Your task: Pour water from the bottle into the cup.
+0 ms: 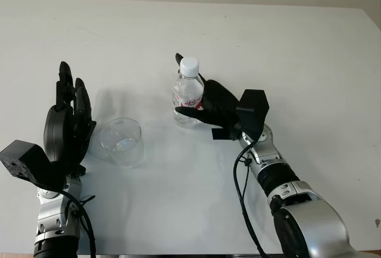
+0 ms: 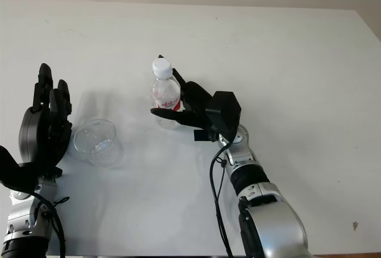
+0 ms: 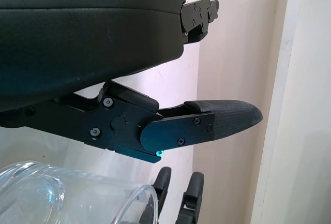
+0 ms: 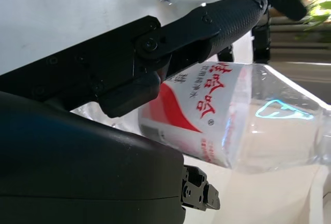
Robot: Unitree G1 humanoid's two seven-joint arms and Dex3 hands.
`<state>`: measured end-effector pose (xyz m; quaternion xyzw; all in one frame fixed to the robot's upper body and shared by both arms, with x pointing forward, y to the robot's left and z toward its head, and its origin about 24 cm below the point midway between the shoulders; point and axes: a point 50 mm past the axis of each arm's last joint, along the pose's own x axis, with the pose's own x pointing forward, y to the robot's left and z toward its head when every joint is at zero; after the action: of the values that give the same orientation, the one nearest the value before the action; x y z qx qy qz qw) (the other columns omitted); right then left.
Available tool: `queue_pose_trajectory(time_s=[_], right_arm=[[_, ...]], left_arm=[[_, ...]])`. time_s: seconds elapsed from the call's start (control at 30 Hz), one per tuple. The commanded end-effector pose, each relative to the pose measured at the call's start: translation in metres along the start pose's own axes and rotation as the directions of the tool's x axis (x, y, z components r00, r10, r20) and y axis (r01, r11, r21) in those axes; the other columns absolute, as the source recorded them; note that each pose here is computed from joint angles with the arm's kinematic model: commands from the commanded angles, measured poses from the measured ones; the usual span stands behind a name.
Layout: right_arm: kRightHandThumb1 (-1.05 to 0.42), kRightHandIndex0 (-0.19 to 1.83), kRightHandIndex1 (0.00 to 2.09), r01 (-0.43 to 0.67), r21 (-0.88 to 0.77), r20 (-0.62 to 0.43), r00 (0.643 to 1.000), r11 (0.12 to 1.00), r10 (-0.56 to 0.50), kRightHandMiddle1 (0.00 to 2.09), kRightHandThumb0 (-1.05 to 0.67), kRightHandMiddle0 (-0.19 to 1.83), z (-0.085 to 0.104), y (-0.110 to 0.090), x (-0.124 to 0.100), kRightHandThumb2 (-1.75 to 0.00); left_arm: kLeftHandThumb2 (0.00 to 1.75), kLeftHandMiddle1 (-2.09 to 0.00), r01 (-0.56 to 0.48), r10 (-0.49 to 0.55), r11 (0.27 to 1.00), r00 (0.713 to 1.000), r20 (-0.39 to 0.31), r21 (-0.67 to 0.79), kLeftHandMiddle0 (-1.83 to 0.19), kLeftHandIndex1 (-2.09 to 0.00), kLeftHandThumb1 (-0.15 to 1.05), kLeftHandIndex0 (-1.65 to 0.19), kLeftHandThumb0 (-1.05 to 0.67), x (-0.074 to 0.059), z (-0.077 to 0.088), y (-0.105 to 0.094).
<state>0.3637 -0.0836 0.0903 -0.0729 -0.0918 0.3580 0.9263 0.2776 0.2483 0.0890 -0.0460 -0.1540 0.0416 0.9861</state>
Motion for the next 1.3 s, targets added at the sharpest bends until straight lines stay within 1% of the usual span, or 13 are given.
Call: queue_pose_trajectory(time_s=[0.0, 0.17, 0.27, 0.3, 0.33, 0.43, 0.47, 0.53, 0.57, 0.67, 0.8, 1.03, 1.27], right_arm=[[-0.93, -0.19, 0.0, -0.005, 0.037, 0.03, 1.0, 0.999, 0.004, 0.0, -0.93, -0.19, 0.004, 0.003, 0.004, -0.04], [-0.88, -0.17, 0.01, -0.032, 0.083, 0.053, 0.998, 0.996, 0.028, 0.02, -0.75, -0.15, 0.006, 0.008, 0.009, -0.04], [-0.87, 0.01, 0.13, -0.033, 0.072, 0.051, 0.998, 0.997, 0.029, 0.16, -0.64, 0.01, 0.008, 0.012, 0.012, -0.05], [-0.86, 0.03, 0.27, -0.029, 0.068, 0.048, 0.999, 0.997, 0.026, 0.5, -0.6, -0.08, 0.008, 0.013, 0.013, -0.05], [-0.86, 0.0, 0.57, -0.025, 0.066, 0.046, 0.999, 0.998, 0.022, 0.85, -0.55, -0.13, 0.008, 0.014, 0.014, -0.05], [-0.87, -0.15, 1.51, -0.02, 0.052, 0.045, 0.999, 0.998, 0.017, 1.51, -0.46, -0.19, 0.009, 0.016, 0.016, -0.05], [-0.88, -0.05, 1.82, -0.021, 0.047, 0.047, 0.999, 0.999, 0.019, 1.81, -0.45, -0.14, 0.009, 0.017, 0.017, -0.06], [-0.9, 0.29, 2.02, -0.036, 0.009, 0.043, 0.998, 0.999, 0.036, 2.02, -0.46, 0.17, 0.011, 0.019, 0.018, -0.06], [-0.93, 0.59, 2.06, -0.044, -0.014, 0.042, 0.998, 0.999, 0.045, 2.06, -0.48, 0.44, 0.011, 0.02, 0.019, -0.06], [-0.99, 1.06, 2.09, -0.06, -0.093, 0.03, 0.998, 0.994, 0.063, 2.09, -0.53, 0.85, 0.012, 0.02, 0.019, -0.06], [-1.04, 1.46, 2.09, -0.085, -0.189, -0.007, 0.996, 0.978, 0.085, 2.09, -0.58, 1.35, 0.013, 0.02, 0.019, -0.16], [-1.05, 1.82, 2.09, -0.05, -0.255, 0.024, 0.998, 0.966, 0.058, 2.09, -0.48, 1.78, 0.014, 0.02, 0.017, -0.43], [-1.05, 1.83, 2.09, 0.09, -0.274, 0.061, 0.995, 0.957, -0.076, 2.09, -0.4, 1.83, 0.021, 0.01, 0.02, -0.55]], left_arm=[[0.54, 0.0, -0.009, 0.009, 1.0, 1.0, 0.002, -0.001, 0.19, 0.0, 1.05, 0.19, -0.74, -0.002, -0.001, 0.001], [0.53, 0.0, -0.014, 0.014, 1.0, 1.0, 0.004, 0.004, 0.19, -0.01, 1.05, 0.19, -0.75, -0.003, -0.001, 0.002], [0.53, 0.0, -0.017, 0.017, 1.0, 1.0, 0.0, 0.006, 0.19, -0.01, 1.05, 0.19, -0.75, -0.003, -0.001, 0.002], [0.52, 0.0, -0.018, 0.018, 1.0, 1.0, 0.0, 0.006, 0.19, -0.01, 1.05, 0.19, -0.76, -0.003, -0.001, 0.002], [0.52, 0.0, -0.018, 0.018, 1.0, 1.0, 0.0, 0.006, 0.19, -0.01, 1.05, 0.19, -0.76, -0.003, -0.001, 0.002], [0.52, 0.0, -0.021, 0.021, 1.0, 1.0, 0.0, 0.007, 0.19, -0.01, 1.05, 0.19, -0.75, -0.003, -0.001, 0.002], [0.52, 0.0, -0.022, 0.022, 1.0, 1.0, -0.001, 0.008, 0.19, -0.01, 1.05, 0.19, -0.76, -0.004, -0.002, 0.002], [0.52, 0.0, -0.021, 0.021, 1.0, 1.0, 0.003, 0.006, 0.19, 0.0, 1.05, 0.19, -0.75, -0.003, -0.002, 0.002], [0.52, 0.0, -0.021, 0.021, 1.0, 1.0, 0.004, 0.003, 0.19, 0.0, 1.05, 0.19, -0.75, -0.003, -0.002, 0.002], [0.51, 0.0, -0.02, 0.02, 1.0, 1.0, 0.007, 0.001, 0.19, 0.0, 1.05, 0.19, -0.75, -0.003, -0.001, 0.002], [0.53, 0.0, -0.018, 0.018, 1.0, 1.0, 0.008, 0.0, 0.19, 0.0, 1.05, 0.19, -0.76, -0.003, -0.001, 0.001], [0.52, 0.0, -0.024, 0.024, 1.0, 1.0, 0.004, 0.006, 0.19, 0.0, 1.05, 0.19, -0.76, -0.003, -0.002, 0.003], [0.52, 0.0, -0.023, 0.023, 1.0, 1.0, 0.008, -0.001, 0.19, 0.0, 1.05, 0.19, -0.76, -0.001, -0.002, 0.004]])
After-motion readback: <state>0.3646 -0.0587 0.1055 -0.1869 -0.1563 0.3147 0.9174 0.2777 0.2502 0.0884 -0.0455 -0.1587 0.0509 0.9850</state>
